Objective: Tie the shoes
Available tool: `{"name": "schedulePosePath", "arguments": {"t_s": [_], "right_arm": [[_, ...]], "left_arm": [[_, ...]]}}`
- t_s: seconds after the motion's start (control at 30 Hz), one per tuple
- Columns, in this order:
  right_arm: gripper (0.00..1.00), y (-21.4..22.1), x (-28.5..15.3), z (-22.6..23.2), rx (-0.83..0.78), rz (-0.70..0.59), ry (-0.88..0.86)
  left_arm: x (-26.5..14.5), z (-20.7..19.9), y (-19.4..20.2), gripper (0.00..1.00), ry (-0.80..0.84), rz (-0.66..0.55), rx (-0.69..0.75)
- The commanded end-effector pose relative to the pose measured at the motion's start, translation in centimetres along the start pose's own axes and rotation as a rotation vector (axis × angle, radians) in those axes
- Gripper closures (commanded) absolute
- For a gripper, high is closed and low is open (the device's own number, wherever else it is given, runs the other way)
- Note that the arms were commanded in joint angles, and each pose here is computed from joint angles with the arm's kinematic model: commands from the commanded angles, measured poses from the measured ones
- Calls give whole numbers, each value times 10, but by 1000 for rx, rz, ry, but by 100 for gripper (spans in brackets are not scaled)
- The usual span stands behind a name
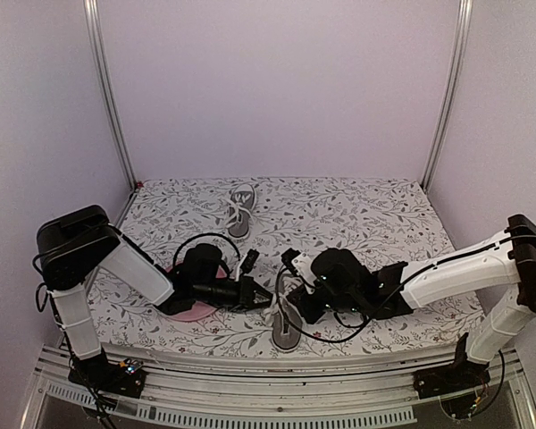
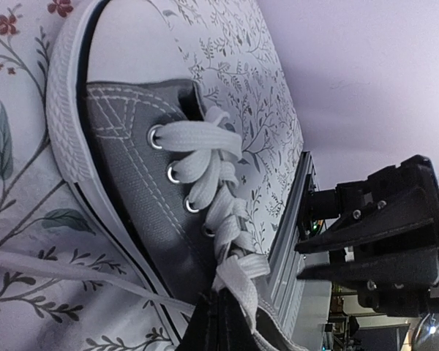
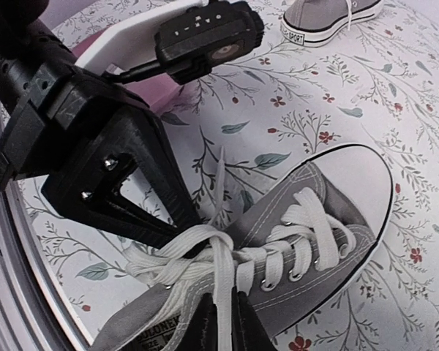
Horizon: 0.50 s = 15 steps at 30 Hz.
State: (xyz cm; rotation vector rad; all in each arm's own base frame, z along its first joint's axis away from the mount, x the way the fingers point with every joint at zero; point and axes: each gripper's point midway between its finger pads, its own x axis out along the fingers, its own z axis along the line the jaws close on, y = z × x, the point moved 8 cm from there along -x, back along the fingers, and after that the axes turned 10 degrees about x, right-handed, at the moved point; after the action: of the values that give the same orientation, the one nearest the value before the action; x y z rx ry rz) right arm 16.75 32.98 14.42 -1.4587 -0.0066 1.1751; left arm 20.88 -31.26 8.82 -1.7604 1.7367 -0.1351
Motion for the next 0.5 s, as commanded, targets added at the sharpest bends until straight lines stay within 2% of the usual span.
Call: {"name": "schedulePosePath", "arguments": {"t_s": [0.0, 0.07, 0.2, 0.33, 0.47], "right_arm": [[68, -7, -12, 7, 71, -8, -111], [53, -2, -16, 3, 131, 28, -74], [32, 16, -26, 18, 174, 52, -4], [27, 37, -20, 28, 198, 143, 87], [22, 45, -16, 38, 197, 156, 115]], "left_arm": [[-1, 4, -5, 100, -10, -1, 3], [-1, 2, -6, 100, -11, 1, 6], [-1, 3, -5, 100, -12, 8, 9], [0, 3, -5, 100, -12, 11, 7], [-1, 2, -7, 100, -13, 4, 8]]}}
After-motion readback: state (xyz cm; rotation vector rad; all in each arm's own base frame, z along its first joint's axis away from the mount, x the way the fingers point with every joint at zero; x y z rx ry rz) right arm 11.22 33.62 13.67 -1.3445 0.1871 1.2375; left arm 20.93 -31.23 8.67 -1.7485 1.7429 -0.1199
